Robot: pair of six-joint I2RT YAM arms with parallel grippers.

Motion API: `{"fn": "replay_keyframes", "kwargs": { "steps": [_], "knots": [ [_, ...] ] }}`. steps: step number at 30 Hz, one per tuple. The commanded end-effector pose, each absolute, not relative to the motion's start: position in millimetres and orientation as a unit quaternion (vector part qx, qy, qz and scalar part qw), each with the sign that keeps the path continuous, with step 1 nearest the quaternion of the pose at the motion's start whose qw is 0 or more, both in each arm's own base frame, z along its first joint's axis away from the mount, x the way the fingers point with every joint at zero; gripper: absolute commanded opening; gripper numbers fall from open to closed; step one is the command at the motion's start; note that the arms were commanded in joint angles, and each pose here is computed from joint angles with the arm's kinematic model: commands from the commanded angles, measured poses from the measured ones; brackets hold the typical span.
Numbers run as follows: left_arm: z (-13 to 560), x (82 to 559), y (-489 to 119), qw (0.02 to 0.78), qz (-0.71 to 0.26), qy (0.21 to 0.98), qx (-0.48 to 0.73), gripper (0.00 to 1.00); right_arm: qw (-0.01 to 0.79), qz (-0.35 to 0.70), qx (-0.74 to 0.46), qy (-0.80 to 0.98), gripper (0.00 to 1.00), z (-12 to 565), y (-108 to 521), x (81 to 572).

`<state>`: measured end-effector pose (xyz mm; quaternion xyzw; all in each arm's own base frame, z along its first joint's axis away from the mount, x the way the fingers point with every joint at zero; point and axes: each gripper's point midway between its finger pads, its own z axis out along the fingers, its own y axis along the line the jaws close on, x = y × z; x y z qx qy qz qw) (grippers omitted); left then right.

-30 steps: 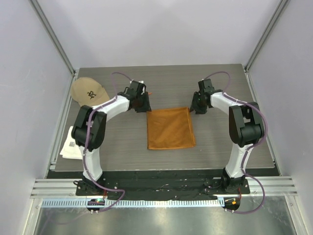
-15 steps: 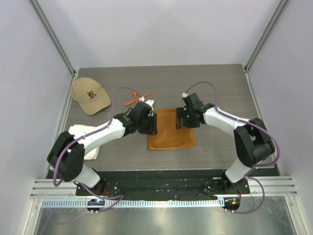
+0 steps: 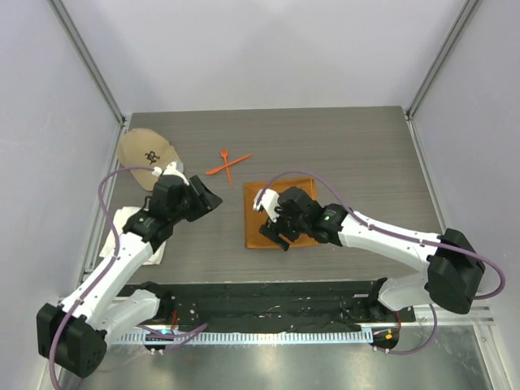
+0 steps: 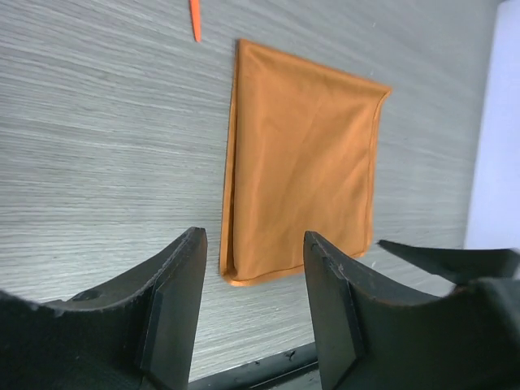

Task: Fold the napkin into a case and place the utensils inside
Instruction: Pick up the lower triangle-folded napkin from the center of the board.

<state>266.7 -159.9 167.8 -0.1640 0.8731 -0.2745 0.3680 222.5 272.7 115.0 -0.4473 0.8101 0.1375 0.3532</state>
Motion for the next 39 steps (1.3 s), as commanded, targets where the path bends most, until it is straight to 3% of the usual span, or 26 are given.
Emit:
{"fn": "replay_keyframes", "kwargs": {
  "steps": [1, 5, 13, 25, 34, 39],
  "knots": [
    [184.3, 261.3, -158.4, 0.373, -0.327, 0.852, -0.168, 0.55, 0.299, 0.077, -0.649, 0.695, 0.82, 85.9, 253.8, 214.9],
    [201.1, 262.5, -158.0, 0.394, -0.362, 0.828, -0.169, 0.55, 0.244, 0.072, -0.738, 0.624, 0.83, 62.8, 244.2, 211.4],
    [207.3, 260.3, -172.1, 0.382, -0.414, 0.811, -0.154, 0.54, 0.184, 0.133, -0.770, 0.596, 0.76, 38.4, 265.2, 211.6],
    [212.2, 255.3, -168.7, 0.386, -0.403, 0.817, -0.142, 0.53, 0.086, 0.190, -0.774, 0.597, 0.69, -10.9, 254.3, 193.8],
    [217.1, 254.5, -159.9, 0.394, -0.372, 0.829, -0.134, 0.51, 0.052, 0.188, -0.764, 0.615, 0.46, -21.2, 255.5, 174.6],
    [215.1, 256.8, -155.1, 0.392, -0.356, 0.837, -0.137, 0.51, 0.067, 0.183, -0.734, 0.650, 0.24, -20.2, 264.6, 170.8]
  ]
}}
